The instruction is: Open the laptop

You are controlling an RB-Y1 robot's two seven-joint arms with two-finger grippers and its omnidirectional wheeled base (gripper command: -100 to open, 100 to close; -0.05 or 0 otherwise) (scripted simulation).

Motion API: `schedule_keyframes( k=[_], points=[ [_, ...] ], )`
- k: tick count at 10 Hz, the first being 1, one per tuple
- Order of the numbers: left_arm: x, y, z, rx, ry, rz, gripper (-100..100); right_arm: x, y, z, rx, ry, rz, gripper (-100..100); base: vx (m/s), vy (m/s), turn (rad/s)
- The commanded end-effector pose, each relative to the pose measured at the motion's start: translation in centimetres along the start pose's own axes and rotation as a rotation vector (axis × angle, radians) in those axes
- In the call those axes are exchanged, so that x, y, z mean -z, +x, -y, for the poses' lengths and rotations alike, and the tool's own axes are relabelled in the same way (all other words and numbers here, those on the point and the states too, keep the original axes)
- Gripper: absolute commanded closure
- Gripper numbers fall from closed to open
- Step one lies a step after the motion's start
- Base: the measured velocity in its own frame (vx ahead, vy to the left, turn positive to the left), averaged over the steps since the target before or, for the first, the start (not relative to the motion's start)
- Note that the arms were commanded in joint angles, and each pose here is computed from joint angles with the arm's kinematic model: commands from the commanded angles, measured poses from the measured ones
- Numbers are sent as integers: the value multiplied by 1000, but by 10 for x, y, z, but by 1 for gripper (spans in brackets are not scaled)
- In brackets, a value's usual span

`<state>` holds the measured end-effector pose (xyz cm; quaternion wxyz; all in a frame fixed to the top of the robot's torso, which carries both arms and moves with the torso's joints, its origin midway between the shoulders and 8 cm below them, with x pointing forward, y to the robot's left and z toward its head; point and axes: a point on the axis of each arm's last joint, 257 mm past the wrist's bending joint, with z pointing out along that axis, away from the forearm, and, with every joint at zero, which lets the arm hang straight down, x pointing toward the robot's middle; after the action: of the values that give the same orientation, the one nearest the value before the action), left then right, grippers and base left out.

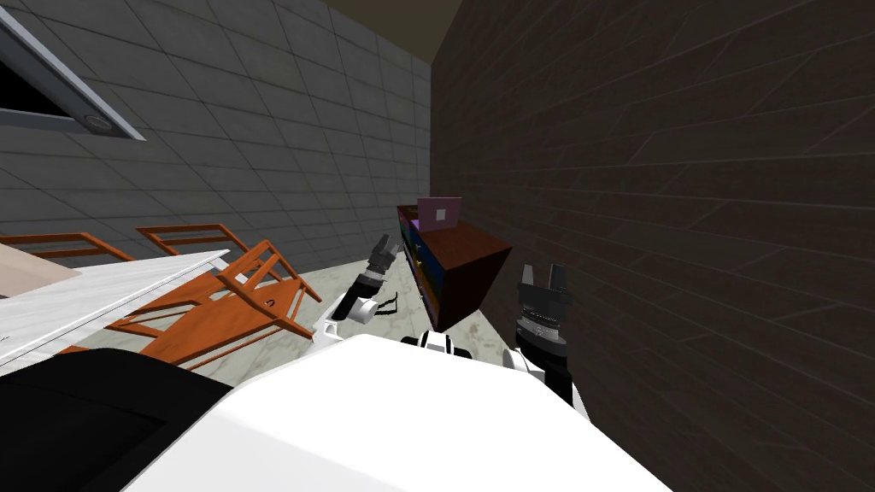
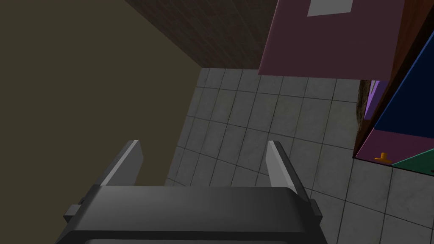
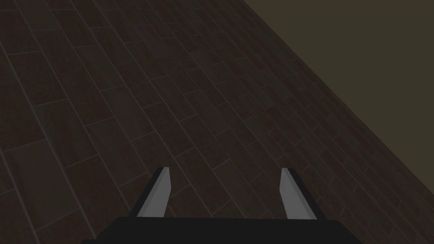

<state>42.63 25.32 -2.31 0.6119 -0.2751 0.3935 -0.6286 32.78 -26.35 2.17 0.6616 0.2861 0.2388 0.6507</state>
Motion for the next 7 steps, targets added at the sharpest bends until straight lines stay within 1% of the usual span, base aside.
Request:
schedule_keyframes(
  k=[1,2,3,4,5,6,7],
  points=[
    [-18,8,-18,28,-45,-67,-100,0,0,0,0,0,0,0,-66,80,-156],
    [-23,10,-30,40,-79,-88,-100,0,0,0,0,0,0,0,-66,91,-194],
    [-28,11,-26,30,-68,-100,-100,0,0,0,0,0,0,0,-38,72,-51],
    [-36,12,-35,31,-95,-126,-100,0,0,0,0,0,0,0,-37,60,-81],
    [-42,11,-48,36,-133,-142,-100,0,0,0,0,0,0,0,-42,71,-154],
    [-45,11,-45,27,-126,-150,-100,0,0,0,0,0,0,0,-29,49,-84],
    [-54,9,-55,20,-157,-169,-100,0,0,0,0,0,0,0,-28,37,-125]
  ],
)
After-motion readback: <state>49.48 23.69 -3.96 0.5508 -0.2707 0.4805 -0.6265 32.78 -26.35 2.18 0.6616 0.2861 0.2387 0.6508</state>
